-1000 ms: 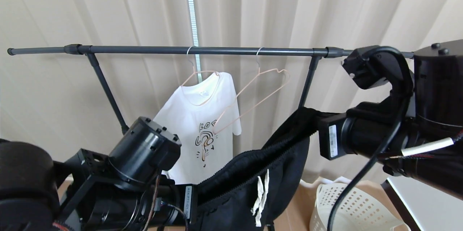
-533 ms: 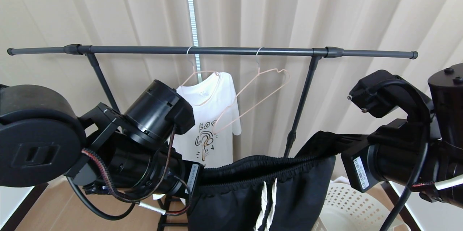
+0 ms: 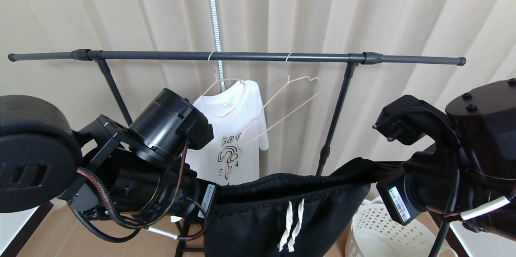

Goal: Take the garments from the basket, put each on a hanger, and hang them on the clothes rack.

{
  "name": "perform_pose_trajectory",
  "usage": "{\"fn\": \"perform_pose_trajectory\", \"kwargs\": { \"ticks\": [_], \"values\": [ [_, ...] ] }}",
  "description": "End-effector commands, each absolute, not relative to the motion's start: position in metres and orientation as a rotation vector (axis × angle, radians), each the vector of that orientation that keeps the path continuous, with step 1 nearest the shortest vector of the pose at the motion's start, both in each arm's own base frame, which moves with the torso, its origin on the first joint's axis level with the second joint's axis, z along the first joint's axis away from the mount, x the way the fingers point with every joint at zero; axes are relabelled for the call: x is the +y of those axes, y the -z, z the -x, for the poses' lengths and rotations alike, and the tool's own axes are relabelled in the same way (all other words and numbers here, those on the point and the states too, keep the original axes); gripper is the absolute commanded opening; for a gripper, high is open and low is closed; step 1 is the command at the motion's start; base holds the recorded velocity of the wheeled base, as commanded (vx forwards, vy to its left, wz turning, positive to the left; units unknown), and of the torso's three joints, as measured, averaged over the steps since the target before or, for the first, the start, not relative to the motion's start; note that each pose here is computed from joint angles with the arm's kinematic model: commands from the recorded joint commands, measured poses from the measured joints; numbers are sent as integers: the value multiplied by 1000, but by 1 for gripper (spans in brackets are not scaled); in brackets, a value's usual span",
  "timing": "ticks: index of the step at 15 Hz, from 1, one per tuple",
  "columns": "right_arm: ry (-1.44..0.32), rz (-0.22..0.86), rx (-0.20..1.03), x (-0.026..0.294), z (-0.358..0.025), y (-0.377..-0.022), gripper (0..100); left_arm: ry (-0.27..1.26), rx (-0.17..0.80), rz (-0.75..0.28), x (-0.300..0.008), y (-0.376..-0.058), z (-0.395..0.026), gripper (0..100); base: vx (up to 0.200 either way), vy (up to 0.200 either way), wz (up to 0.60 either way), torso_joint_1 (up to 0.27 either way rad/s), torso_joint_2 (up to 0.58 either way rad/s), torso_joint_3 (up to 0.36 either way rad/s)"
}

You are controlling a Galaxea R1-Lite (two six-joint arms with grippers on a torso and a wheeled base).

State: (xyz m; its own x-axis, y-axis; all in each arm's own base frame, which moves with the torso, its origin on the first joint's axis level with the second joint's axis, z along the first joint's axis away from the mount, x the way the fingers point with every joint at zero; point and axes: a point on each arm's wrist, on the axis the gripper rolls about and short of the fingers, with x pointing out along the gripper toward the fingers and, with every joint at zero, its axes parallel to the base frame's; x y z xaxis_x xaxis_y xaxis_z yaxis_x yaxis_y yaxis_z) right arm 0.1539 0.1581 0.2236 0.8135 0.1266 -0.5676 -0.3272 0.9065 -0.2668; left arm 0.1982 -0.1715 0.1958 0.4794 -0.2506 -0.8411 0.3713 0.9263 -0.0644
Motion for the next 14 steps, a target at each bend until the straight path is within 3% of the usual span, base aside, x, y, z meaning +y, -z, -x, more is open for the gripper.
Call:
{"fn": "perform_pose_trajectory", "kwargs": {
  "ticks": [1,8,14],
  "values": [
    [-197,352,582,150,-162,-223,0,359,987,-137,-161,-198,-188,0,0,0,0,0,0,0],
    [-106,348,580,128,-174,-229,0,313,956,-117,-141,-203,-179,0,0,0,0,0,0,0],
    [-95,391,590,117,-172,-229,0,339,899,-79,-150,-220,-189,0,0,0,0,0,0,0]
  ]
}}
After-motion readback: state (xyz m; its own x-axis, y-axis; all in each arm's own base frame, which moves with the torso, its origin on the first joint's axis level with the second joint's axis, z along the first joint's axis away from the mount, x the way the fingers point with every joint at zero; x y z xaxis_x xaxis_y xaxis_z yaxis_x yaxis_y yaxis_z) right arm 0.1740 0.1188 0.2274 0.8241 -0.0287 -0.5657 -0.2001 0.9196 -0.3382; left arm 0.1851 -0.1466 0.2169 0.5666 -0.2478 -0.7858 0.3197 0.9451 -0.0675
